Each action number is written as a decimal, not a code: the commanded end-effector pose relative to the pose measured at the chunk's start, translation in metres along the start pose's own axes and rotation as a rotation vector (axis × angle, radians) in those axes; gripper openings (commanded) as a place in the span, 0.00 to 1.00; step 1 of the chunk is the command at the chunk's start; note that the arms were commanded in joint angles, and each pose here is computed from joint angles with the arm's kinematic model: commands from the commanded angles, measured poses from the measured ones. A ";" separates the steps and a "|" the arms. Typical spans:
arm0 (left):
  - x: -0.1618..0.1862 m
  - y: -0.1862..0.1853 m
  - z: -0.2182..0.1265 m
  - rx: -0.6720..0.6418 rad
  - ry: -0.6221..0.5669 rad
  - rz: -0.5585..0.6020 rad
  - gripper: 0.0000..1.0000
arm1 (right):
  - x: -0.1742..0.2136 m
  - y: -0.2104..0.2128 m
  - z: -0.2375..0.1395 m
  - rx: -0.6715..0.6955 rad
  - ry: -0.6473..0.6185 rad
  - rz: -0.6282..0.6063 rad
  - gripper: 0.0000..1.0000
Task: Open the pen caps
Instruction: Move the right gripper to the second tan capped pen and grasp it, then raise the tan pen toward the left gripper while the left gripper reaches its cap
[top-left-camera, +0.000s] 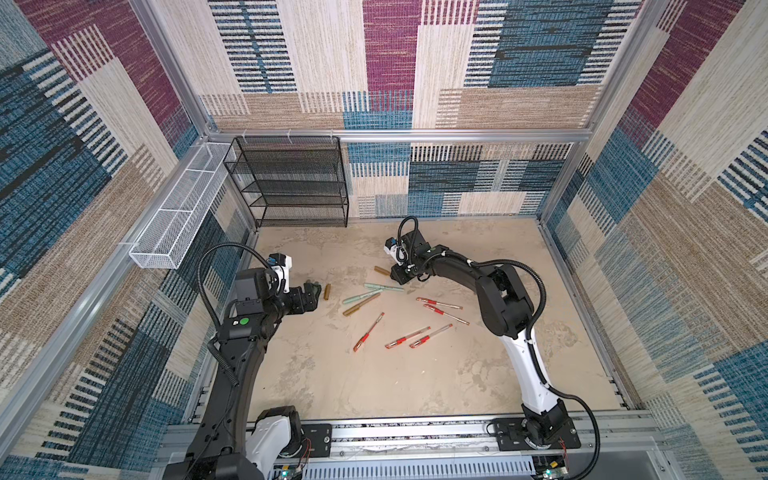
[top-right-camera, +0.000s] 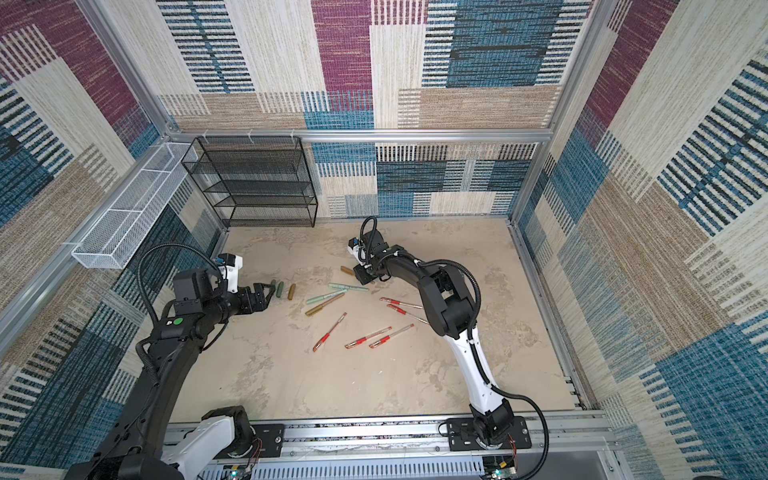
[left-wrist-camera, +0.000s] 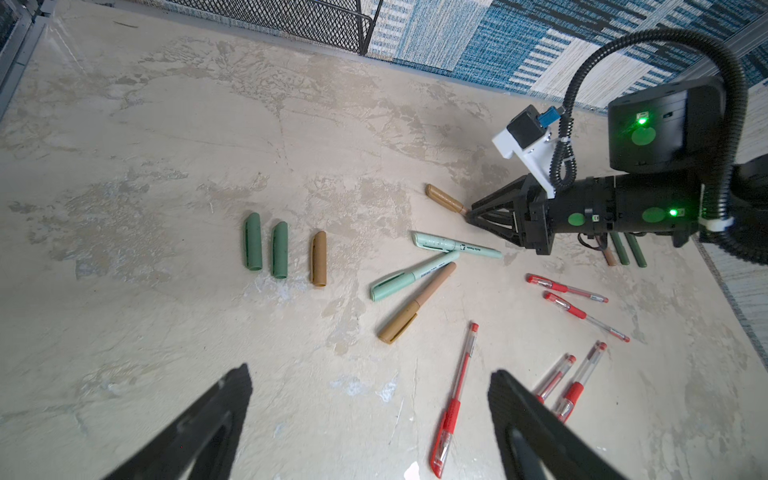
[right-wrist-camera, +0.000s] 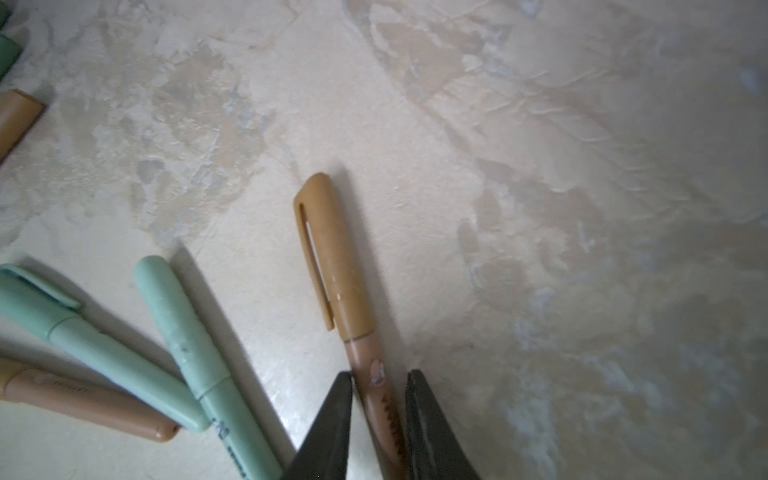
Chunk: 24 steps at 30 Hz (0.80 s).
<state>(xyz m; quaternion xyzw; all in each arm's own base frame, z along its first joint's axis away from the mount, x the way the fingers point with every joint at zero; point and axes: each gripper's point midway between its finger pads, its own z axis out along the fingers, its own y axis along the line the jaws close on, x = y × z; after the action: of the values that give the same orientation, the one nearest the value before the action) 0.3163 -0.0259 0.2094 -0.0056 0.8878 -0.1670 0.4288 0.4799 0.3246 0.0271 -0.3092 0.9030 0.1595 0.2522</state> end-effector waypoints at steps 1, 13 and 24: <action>-0.007 -0.002 -0.001 0.008 -0.024 0.011 0.93 | 0.038 -0.020 -0.003 0.099 0.120 0.039 0.23; -0.005 -0.002 -0.001 0.010 -0.015 0.006 0.92 | 0.055 -0.042 -0.024 0.152 0.112 0.104 0.13; -0.010 -0.016 -0.002 0.082 -0.029 -0.008 0.92 | 0.018 -0.030 -0.086 0.088 -0.118 0.164 0.08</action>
<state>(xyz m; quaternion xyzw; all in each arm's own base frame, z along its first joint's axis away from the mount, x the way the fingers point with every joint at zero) 0.3179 -0.0303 0.2149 0.0005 0.8828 -0.1794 0.4342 0.4541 0.2448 0.0602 -0.2257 0.9278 0.1198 0.2717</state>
